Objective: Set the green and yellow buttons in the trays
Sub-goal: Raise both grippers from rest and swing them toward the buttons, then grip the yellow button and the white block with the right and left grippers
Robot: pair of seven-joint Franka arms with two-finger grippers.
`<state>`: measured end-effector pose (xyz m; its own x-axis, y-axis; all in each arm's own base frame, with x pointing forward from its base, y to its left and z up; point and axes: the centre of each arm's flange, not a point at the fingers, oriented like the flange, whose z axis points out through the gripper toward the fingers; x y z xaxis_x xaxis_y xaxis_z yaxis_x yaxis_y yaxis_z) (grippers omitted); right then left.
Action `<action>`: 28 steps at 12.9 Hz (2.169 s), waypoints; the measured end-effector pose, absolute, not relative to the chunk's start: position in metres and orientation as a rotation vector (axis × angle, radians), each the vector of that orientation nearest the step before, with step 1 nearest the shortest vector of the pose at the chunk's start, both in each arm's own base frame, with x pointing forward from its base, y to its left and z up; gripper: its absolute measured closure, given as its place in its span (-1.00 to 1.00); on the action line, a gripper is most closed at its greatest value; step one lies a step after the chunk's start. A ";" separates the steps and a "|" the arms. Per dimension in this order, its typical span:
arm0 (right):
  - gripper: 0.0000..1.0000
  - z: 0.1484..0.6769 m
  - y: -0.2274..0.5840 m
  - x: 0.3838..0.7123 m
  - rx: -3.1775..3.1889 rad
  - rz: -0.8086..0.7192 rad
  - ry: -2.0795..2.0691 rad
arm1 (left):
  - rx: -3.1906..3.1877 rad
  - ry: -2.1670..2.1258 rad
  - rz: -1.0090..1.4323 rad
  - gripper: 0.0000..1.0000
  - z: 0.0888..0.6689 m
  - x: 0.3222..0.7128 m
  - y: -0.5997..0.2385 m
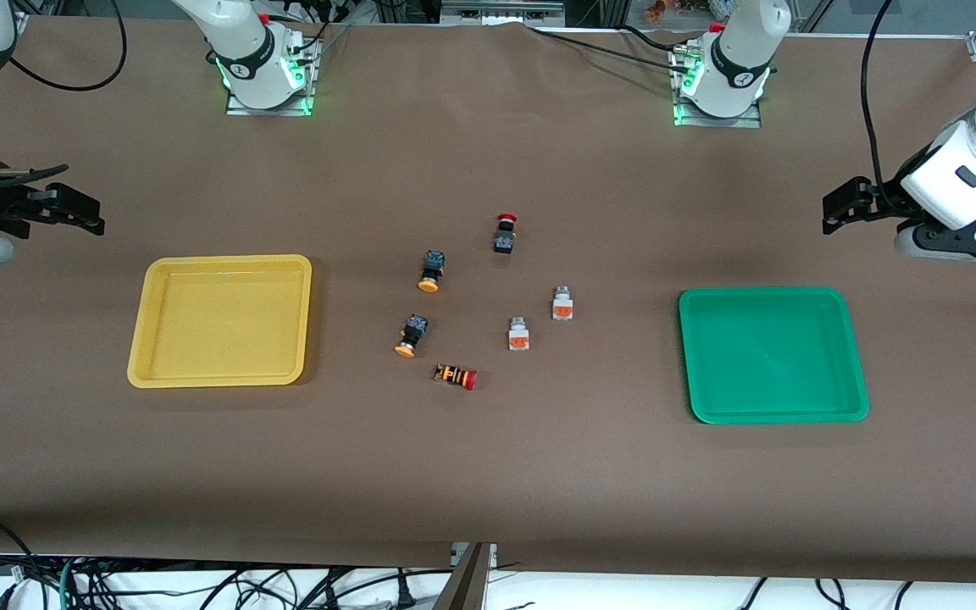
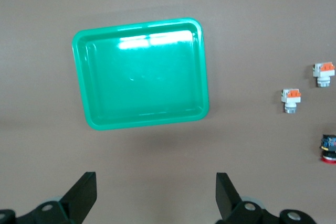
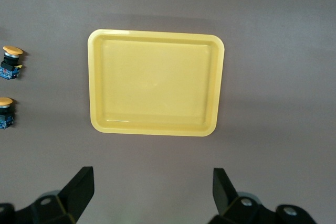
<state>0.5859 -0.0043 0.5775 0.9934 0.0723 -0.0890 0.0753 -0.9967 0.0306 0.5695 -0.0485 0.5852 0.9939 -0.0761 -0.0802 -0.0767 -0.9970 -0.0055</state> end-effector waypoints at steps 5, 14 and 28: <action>-1.00 0.577 -0.004 0.586 3.103 -0.137 0.111 | -3.126 0.104 0.173 -1.00 0.581 0.568 -0.043; -1.00 0.488 0.014 0.622 3.095 -0.299 0.162 | -3.176 0.190 0.421 -1.00 0.468 0.602 -0.118; -1.00 0.306 0.365 0.564 3.141 -0.341 -0.267 | -3.199 0.250 0.246 -1.00 0.209 0.568 -0.340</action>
